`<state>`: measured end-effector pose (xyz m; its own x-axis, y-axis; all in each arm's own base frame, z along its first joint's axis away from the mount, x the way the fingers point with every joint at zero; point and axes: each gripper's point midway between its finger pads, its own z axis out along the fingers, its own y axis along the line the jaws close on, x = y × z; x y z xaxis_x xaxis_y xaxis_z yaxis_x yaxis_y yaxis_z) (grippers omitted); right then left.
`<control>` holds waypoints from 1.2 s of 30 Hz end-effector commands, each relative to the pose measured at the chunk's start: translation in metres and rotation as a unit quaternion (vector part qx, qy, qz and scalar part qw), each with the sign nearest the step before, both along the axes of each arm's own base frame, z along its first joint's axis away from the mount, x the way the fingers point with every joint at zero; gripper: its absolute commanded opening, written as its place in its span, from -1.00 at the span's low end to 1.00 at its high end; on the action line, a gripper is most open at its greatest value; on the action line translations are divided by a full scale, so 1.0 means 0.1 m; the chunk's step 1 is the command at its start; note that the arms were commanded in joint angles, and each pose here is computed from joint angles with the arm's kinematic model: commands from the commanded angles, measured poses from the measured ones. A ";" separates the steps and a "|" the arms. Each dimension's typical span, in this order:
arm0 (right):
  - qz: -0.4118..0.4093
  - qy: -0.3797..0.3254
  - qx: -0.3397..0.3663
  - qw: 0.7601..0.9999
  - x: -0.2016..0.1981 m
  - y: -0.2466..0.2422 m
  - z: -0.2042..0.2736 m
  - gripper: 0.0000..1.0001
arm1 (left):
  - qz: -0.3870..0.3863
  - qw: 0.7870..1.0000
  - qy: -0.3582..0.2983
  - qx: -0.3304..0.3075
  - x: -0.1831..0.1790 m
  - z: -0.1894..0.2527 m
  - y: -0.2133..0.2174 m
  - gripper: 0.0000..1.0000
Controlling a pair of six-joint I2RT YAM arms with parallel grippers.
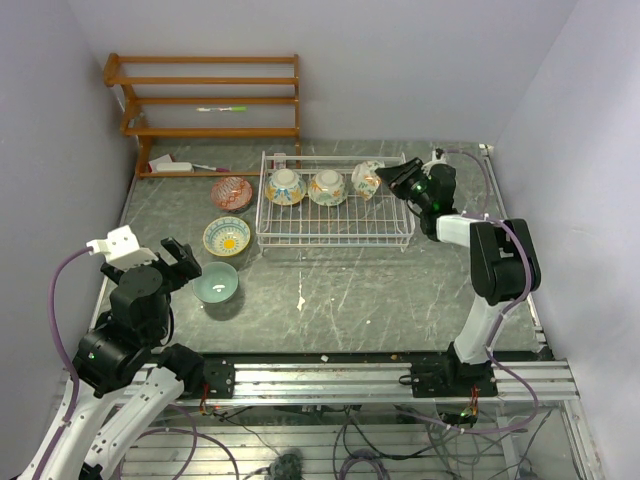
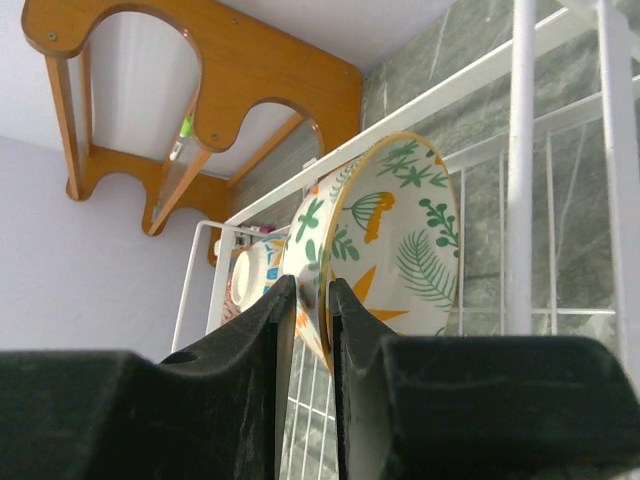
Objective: Load the bowls into the dish rack
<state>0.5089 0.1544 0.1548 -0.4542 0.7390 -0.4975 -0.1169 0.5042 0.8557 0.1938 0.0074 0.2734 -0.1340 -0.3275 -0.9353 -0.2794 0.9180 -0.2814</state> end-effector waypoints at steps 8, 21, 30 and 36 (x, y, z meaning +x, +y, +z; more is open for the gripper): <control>-0.062 0.109 -0.054 0.991 -0.18 -0.39 -0.58 -0.58 | 0.011 1.000 -0.021 -0.011 -0.02 0.14 0.05 0.91; -0.065 0.078 -0.104 0.989 -0.19 -0.44 -0.25 -0.24 | 0.009 1.000 -0.021 -0.012 -0.02 0.14 0.04 0.91; -0.033 0.035 -0.211 0.976 -0.09 -0.21 0.16 -0.16 | 0.007 1.000 -0.020 -0.010 -0.01 0.14 0.03 0.91; 0.011 -0.001 -0.227 0.974 0.01 0.03 0.29 -0.08 | 0.006 1.000 -0.018 -0.009 0.00 0.13 0.02 0.91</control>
<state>0.5039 0.1472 0.1756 -0.4713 0.5123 -0.7179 -0.0658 0.7913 0.6078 0.1937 0.0073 0.2734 -0.1338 -0.3277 -0.9352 -0.2790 0.9180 -0.2818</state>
